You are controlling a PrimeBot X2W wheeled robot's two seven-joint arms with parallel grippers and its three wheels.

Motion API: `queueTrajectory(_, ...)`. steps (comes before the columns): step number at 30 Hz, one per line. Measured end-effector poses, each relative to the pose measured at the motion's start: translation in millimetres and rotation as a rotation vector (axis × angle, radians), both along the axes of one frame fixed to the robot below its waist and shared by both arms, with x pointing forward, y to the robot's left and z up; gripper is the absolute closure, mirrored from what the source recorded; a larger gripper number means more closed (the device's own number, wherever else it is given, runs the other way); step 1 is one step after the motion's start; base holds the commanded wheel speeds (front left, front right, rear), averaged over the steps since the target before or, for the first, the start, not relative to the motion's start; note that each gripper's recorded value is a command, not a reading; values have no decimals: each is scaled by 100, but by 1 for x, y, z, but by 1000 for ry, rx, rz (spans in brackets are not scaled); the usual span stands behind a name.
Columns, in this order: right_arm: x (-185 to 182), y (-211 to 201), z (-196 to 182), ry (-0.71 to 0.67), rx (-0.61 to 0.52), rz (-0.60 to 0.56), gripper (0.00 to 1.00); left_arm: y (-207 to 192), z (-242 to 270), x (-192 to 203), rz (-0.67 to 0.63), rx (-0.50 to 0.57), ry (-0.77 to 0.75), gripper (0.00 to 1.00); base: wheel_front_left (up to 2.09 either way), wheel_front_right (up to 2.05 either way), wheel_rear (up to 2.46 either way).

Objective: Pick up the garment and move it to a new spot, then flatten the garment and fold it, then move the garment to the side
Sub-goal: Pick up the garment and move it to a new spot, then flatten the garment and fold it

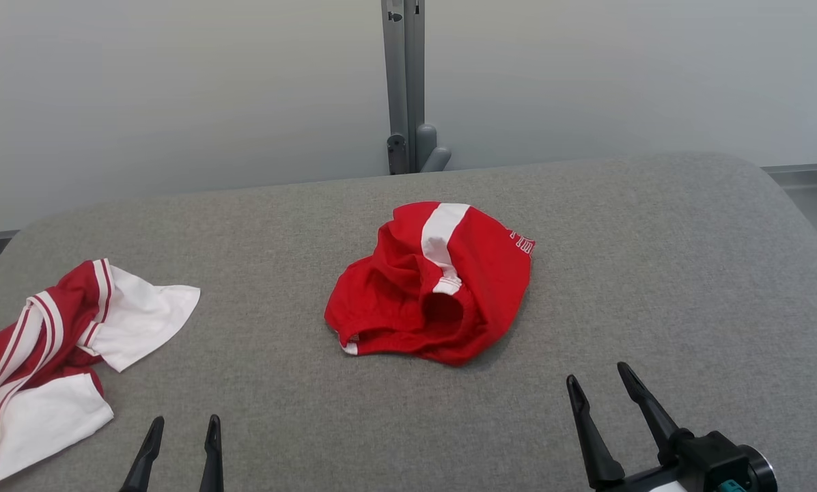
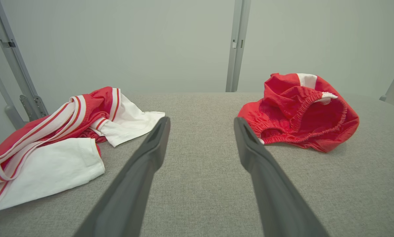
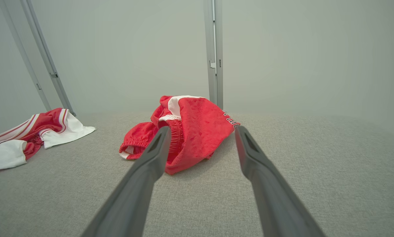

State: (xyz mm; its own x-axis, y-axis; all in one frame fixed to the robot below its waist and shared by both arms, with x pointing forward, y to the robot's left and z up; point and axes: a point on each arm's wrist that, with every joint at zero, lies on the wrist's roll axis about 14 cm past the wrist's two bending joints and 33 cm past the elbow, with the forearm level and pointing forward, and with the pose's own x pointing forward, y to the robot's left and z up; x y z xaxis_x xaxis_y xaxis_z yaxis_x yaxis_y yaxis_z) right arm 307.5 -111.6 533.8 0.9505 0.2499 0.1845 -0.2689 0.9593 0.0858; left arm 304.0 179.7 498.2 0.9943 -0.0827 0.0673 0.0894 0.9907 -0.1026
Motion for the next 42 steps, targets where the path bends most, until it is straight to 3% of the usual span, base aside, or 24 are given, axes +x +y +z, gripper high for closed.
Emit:
queueTrajectory(31,0,0,-1,3,0,-2,0,-10,-7,0,-30,11,24,0,0,0,0)
queueTrajectory(38,2,-1,-3,12,2,-3,0,-13,-24,0,-15,-127,84,0,0,0,0)
queueTrajectory(42,4,-1,-3,13,2,-6,0,-35,-34,2,-76,-174,127,0,0,0,0)
